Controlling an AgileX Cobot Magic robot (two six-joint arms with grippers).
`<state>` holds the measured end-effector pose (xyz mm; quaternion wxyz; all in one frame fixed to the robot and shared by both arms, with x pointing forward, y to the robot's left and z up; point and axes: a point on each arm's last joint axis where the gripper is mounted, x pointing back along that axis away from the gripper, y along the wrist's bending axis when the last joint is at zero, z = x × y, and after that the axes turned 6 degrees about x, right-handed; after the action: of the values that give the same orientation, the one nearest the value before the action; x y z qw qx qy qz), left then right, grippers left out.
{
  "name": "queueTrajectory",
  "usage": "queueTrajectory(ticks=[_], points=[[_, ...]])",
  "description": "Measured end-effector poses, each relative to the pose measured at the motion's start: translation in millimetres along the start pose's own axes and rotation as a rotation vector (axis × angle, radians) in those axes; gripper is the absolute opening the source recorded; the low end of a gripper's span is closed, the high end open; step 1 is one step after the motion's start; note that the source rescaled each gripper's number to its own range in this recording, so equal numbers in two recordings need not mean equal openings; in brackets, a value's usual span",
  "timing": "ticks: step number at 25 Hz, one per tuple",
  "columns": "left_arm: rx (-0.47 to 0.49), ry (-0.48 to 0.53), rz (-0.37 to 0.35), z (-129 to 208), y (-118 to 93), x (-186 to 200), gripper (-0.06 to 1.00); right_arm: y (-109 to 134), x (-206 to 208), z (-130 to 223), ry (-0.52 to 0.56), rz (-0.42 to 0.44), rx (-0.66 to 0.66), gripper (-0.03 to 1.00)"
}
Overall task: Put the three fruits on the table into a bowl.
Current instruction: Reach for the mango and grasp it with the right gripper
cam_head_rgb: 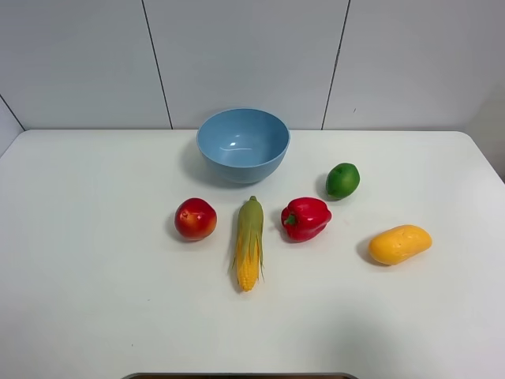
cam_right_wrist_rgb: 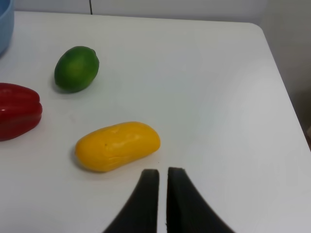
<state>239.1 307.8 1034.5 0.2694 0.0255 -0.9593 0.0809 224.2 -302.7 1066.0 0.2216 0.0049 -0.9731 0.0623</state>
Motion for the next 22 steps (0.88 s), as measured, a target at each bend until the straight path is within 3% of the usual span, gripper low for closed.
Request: queueTrajectory(ticks=[22], points=[[0.0, 0.0, 0.0, 0.0, 0.0, 0.0, 0.96, 0.0, 0.0, 0.0, 0.0, 0.0, 0.0, 0.0]])
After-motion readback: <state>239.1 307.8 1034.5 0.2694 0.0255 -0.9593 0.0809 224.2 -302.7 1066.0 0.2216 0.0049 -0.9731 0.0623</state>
